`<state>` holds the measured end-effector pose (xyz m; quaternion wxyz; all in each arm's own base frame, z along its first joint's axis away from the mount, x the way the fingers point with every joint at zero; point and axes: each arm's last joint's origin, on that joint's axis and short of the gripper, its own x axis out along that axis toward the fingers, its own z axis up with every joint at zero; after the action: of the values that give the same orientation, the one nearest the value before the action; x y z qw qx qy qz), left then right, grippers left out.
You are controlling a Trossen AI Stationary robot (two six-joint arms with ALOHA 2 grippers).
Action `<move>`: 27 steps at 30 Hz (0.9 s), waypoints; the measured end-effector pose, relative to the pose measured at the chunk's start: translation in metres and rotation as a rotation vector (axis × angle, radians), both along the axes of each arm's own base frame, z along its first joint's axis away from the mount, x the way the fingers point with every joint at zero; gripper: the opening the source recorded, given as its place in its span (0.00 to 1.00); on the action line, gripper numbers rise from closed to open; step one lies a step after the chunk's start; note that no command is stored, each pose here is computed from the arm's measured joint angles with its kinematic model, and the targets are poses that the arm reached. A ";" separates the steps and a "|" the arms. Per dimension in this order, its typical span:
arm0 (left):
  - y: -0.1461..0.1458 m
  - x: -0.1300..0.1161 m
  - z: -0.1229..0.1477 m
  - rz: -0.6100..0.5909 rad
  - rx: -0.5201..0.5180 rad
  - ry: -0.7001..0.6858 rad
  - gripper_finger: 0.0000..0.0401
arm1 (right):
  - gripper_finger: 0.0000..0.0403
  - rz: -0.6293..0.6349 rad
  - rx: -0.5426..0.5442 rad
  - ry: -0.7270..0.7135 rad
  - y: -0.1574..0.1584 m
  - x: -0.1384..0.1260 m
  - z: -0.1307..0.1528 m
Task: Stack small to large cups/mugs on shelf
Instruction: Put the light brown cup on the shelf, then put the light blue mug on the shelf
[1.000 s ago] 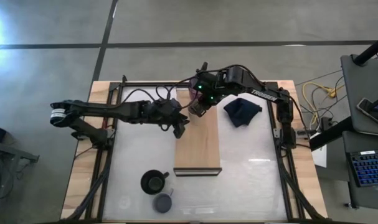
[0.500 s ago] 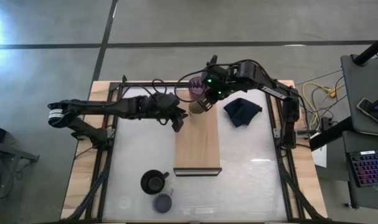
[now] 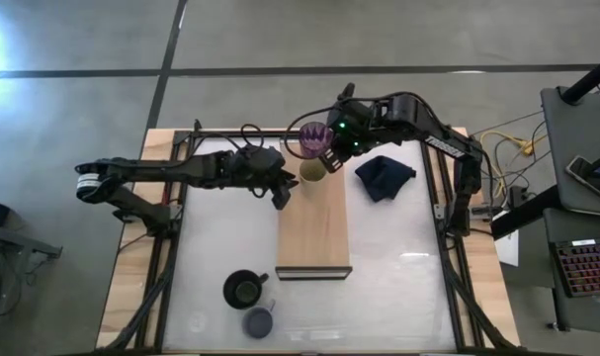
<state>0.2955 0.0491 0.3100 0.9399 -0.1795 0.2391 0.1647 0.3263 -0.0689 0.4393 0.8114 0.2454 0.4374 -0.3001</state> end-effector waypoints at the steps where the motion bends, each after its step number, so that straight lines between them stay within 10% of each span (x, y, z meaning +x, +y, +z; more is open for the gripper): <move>1: 0.000 0.000 0.001 -0.005 -0.002 -0.005 0.23 | 0.14 0.000 0.000 0.000 0.000 0.000 0.000; 16: 0.000 -0.004 -0.004 -0.024 -0.009 0.051 0.23 | 0.14 -0.005 0.010 0.007 0.003 0.000 -0.001; 27: -0.032 -0.085 0.022 -0.105 -0.055 0.123 0.23 | 0.14 0.177 0.082 0.014 0.068 0.005 -0.002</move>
<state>0.2107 0.0171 0.3322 0.9255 -0.1822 0.3099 0.1193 0.3313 -0.0006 0.4370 0.8210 0.2369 0.4749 -0.2106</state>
